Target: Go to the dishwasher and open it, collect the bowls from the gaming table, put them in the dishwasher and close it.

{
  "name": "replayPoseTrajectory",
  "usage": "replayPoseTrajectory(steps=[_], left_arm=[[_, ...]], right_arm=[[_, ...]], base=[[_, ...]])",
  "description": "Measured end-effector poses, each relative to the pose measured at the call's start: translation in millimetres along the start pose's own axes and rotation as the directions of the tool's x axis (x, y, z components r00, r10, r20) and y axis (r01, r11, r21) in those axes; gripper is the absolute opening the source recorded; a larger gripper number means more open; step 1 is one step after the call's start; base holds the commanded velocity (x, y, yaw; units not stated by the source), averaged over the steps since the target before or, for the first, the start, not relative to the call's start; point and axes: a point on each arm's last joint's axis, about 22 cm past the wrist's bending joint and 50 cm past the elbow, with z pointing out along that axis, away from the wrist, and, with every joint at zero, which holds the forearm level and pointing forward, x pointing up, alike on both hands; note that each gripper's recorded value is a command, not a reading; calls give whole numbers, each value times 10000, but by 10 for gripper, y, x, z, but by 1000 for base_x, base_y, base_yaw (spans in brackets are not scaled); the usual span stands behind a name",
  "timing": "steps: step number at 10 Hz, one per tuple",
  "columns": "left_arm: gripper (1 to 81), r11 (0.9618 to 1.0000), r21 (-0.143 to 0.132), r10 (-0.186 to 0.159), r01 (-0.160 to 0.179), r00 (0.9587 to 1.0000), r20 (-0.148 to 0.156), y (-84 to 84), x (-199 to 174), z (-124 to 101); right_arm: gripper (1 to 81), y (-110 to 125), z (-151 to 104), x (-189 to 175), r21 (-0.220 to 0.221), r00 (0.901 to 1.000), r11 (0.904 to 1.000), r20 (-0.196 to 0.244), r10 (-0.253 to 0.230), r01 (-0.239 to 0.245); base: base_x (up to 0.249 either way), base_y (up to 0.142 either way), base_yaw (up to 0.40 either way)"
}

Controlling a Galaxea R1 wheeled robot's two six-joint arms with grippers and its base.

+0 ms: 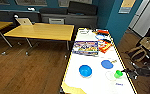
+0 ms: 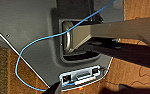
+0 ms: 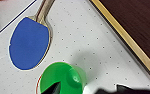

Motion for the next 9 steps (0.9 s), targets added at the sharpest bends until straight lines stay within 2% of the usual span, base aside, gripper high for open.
replayPoseTrajectory(steps=[1, 6, 9], left_arm=[[811, 10000, -6, -36, 36, 10000, 68, 0, -27, 6], [811, 10000, -15, -32, 33, 10000, 42, 2, -2, 11], [811, 10000, -15, -34, 34, 10000, 41, 2, -3, 11]], right_arm=[[811, 30, 45, -18, -73, 10000, 10000, 69, 16, -16], [811, 58, 27, 32, -96, 10000, 9999, -2, 79, -79], [811, -22, 153, -127, -32, 9997, 10000, 264, -20, 21]], base=[[0, 0, 0], [0, 0, 0], [0, 0, 0]])
